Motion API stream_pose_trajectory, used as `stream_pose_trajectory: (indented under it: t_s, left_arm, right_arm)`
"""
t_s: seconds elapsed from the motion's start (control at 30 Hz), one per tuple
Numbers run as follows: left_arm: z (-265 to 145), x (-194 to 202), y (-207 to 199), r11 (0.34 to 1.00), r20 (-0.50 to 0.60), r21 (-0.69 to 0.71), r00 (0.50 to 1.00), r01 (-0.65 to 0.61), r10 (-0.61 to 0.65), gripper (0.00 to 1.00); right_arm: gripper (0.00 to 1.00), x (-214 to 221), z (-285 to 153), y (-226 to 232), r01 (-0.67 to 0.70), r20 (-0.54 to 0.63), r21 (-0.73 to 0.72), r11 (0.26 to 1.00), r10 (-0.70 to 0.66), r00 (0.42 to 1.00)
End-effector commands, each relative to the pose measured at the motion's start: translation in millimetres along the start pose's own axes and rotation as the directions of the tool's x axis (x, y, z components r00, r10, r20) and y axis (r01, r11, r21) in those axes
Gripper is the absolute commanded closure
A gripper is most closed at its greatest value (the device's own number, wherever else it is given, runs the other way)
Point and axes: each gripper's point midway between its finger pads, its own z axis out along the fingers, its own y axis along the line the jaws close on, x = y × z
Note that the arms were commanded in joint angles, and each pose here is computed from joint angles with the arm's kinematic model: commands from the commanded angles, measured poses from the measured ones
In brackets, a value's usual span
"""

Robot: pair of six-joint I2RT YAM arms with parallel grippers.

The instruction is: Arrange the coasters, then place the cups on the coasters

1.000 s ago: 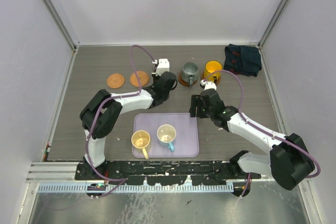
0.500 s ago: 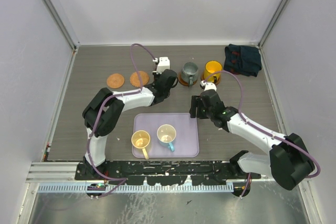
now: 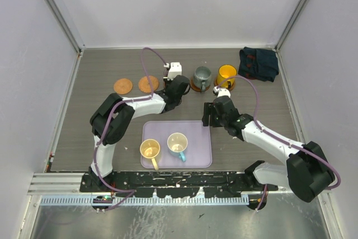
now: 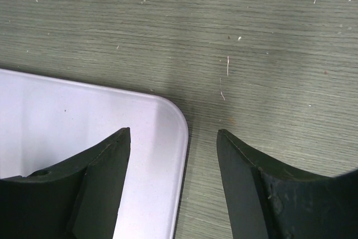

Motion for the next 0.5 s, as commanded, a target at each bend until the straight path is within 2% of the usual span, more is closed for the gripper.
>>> stream_pose_trajectory:
  t_s: [0.0,0.23,0.47]
  left_arm:
    - [0.2,-51.3,-7.6,0.992,0.123,0.004,0.985,0.122,-0.122,1.00]
    - [-0.6,-47.5,-8.2,0.991,0.112,0.013,0.985,0.131,-0.131,0.99]
    - [-2.1,-42.2,-5.3,0.991,0.102,0.009,0.986,0.134,-0.134,0.86]
  right_arm:
    - [0.32,-8.9,1.8,8.1,-0.011,0.031,-0.028,1.000,0.012,0.999]
    - [0.32,-8.9,1.9,8.2,-0.013,0.031,-0.028,1.000,0.014,0.999]
    - [0.32,-7.7,3.5,10.3,-0.016,0.024,-0.038,0.999,0.017,1.000]
